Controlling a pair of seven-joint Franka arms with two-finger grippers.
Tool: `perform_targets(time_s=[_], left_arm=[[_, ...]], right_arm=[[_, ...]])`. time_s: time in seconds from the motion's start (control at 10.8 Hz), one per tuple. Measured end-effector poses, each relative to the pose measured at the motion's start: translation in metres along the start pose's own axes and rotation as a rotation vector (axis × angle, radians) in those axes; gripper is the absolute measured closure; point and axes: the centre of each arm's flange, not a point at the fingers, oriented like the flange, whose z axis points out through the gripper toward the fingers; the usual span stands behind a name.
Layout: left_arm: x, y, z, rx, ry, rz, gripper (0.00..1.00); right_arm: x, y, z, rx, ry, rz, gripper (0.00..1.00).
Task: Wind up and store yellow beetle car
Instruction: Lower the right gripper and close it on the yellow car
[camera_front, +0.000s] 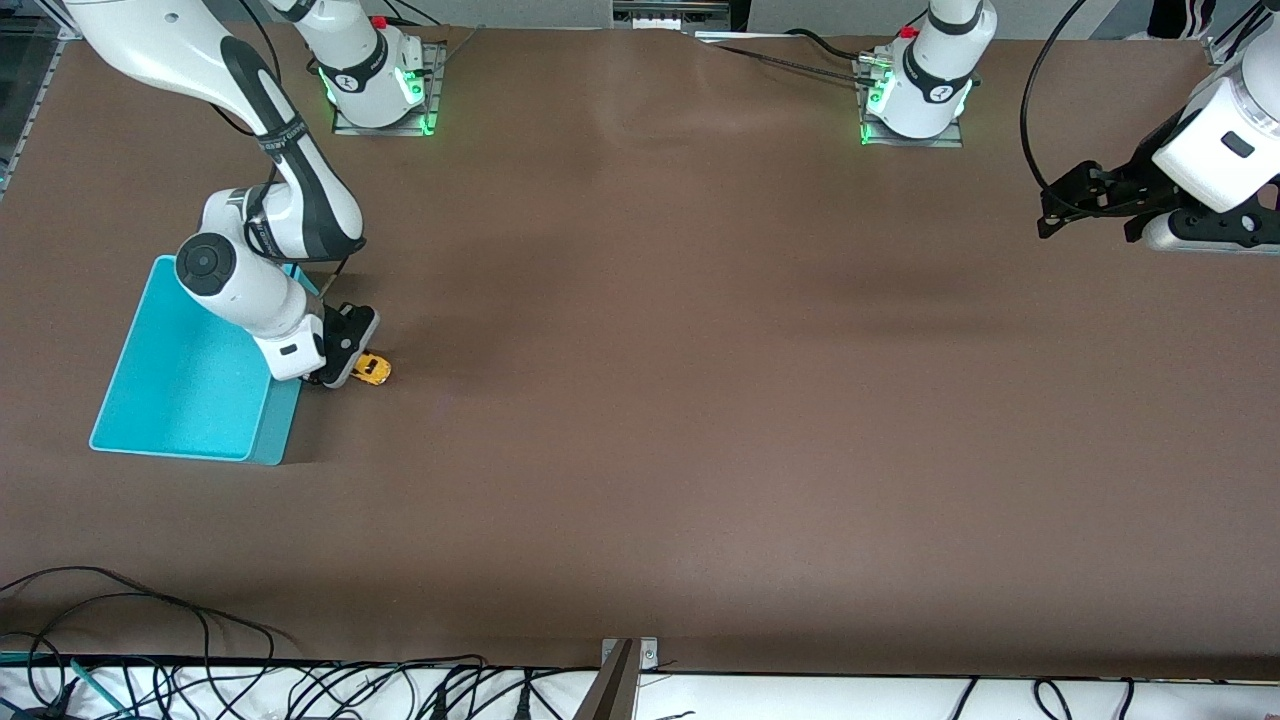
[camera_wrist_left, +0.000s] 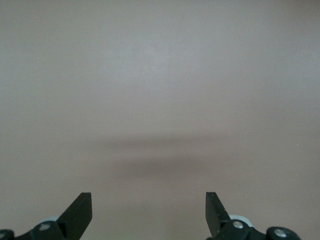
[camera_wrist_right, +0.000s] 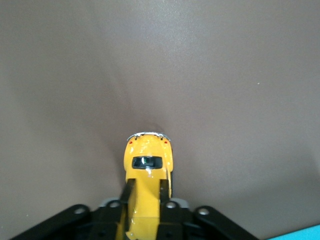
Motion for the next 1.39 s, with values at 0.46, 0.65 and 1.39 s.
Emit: perform_targets(time_s=[0.46, 0.65, 1.39], left_arm=[[-0.005, 0.015, -0.003, 0.005, -0.026, 0.029, 0.0], [-0.006, 0.018, -0.004, 0.005, -0.026, 0.034, 0.0], [-0.005, 0.01, -0.005, 0.004, -0.028, 0.019, 0.0]], right_arm=[[-0.002, -0.001, 0.002, 0.003, -0.003, 0.0, 0.93], [-0.003, 0.0, 0.001, 0.002, -0.002, 0.001, 0.87], [-0.01, -0.002, 0.027, 0.007, 0.0, 0.012, 0.0]])
